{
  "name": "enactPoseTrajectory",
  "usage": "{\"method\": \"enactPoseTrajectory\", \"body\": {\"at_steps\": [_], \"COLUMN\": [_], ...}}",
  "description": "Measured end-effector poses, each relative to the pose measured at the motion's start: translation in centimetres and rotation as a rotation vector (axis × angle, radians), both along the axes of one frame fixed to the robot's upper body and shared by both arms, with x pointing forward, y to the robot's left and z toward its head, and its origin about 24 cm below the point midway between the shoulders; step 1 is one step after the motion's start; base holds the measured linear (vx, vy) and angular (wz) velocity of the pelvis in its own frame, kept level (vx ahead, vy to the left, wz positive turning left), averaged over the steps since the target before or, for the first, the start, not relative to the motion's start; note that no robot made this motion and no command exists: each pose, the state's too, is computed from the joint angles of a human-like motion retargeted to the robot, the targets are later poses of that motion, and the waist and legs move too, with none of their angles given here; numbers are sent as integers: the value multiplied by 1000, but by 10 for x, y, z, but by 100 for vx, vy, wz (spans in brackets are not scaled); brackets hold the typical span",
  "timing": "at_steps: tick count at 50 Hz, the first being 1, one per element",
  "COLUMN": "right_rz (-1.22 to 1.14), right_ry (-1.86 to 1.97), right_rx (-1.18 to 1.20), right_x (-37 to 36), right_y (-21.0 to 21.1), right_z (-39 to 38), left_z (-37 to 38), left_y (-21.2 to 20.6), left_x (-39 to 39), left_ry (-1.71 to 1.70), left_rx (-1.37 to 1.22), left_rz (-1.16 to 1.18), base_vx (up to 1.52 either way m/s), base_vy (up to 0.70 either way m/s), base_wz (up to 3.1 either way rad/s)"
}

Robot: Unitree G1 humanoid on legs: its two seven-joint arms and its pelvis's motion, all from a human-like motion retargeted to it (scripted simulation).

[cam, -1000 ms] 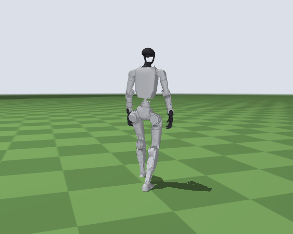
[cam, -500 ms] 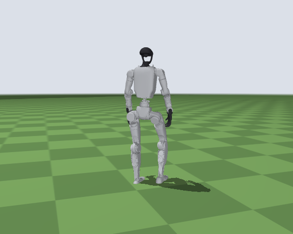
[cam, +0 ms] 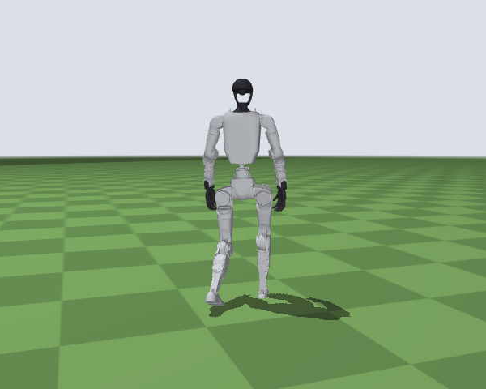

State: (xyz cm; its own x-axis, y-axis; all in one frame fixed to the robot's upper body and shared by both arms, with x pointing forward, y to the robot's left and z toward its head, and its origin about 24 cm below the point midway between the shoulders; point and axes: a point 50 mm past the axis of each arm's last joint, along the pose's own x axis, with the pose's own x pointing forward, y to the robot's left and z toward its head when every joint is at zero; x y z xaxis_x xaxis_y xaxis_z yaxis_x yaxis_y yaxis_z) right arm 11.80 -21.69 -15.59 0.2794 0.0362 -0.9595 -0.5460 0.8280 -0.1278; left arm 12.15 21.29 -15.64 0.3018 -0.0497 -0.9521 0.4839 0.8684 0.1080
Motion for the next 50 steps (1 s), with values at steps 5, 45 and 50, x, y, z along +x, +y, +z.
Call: {"method": "enactPoseTrajectory", "body": {"at_steps": [5,45,50], "right_rz": [10,-21,-16], "right_ry": [-15,-110,-37], "right_rx": [-33,15,1], "right_x": [6,28,-2], "right_y": [-8,4,11], "right_z": [3,10,-2], "left_z": [2,8,-2], "left_y": [-2,-22,-30], "left_x": [7,29,3], "left_ry": [-19,-87,-45], "left_rx": [4,12,-3], "left_rz": [-21,-177,-203], "base_vx": [31,23,20], "base_vy": [-13,5,-6], "base_wz": [26,38,43]}}
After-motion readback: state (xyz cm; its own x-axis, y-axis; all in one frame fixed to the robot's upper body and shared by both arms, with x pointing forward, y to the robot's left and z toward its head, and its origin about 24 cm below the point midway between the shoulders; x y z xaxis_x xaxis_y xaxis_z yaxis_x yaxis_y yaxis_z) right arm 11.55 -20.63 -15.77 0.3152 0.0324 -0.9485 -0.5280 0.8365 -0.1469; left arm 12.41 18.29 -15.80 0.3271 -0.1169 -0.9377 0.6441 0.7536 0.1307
